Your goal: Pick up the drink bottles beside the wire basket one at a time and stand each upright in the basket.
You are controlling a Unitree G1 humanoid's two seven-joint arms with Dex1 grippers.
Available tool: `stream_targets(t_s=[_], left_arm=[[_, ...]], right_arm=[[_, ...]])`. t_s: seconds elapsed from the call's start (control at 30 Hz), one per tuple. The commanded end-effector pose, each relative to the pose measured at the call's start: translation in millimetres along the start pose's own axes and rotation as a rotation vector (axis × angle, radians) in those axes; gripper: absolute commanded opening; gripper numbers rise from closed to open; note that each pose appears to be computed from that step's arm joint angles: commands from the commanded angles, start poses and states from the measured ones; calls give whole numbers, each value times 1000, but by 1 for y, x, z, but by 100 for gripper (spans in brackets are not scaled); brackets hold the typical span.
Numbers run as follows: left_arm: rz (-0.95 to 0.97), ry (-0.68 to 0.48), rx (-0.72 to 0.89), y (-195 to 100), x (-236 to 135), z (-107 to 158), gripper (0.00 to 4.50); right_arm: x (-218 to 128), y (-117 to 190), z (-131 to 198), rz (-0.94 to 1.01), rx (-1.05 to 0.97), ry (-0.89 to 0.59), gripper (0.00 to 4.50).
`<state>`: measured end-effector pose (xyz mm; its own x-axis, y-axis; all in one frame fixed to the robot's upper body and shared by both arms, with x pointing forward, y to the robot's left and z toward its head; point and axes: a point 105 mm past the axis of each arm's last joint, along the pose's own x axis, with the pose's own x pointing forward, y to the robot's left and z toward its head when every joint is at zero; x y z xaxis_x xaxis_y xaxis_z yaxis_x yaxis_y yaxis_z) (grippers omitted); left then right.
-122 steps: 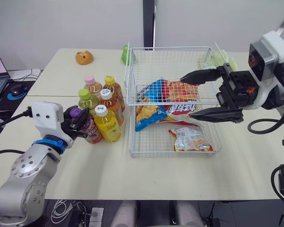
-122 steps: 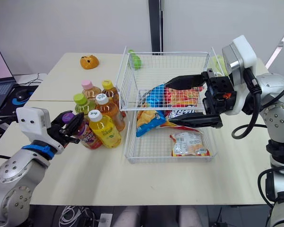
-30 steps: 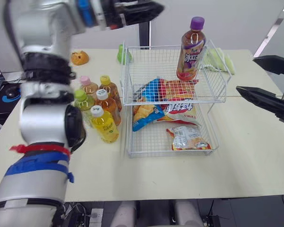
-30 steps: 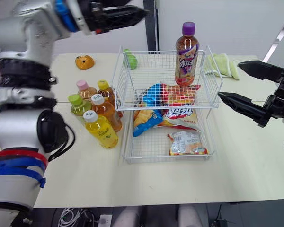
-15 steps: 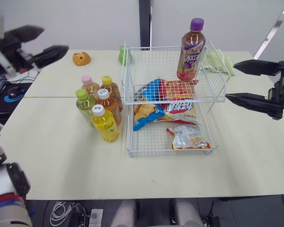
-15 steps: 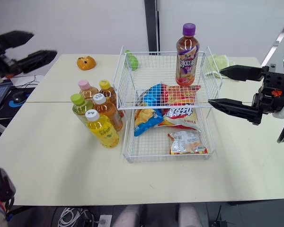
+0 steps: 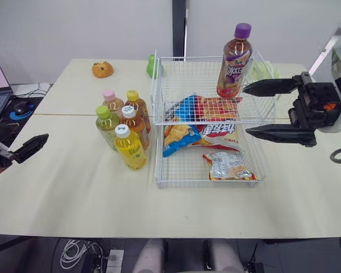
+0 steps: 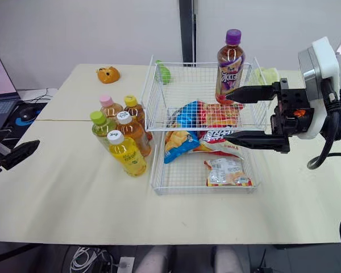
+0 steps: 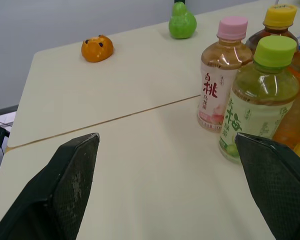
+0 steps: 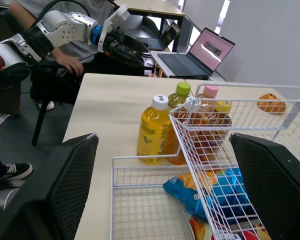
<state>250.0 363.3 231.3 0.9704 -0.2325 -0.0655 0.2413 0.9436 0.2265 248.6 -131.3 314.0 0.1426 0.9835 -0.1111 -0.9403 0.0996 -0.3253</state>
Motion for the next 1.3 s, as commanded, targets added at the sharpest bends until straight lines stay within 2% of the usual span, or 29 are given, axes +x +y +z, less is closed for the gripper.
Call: stream_targets(t_s=[0.03, 0.3, 0.4, 0.77, 0.87, 1.3], left_arm=[[8, -52, 19, -6, -7, 15, 449], [-28, -57, -49, -35, 4, 9, 449], [-39, -121, -89, -54, 19, 19, 449], [22, -203, -132, -89, 69, 43, 449], [81, -211, -146, -88, 83, 47, 449], [42, -130, -165, -92, 112, 33, 449]], right_arm=[[3, 1, 6, 22, -33, -9, 450], [10, 0, 4, 38, -33, -10, 450], [11, 1, 5, 46, -34, -15, 450], [13, 3, 8, 55, -43, -25, 450], [14, 3, 9, 54, -45, -28, 450], [14, -4, 11, -25, -77, -25, 450]])
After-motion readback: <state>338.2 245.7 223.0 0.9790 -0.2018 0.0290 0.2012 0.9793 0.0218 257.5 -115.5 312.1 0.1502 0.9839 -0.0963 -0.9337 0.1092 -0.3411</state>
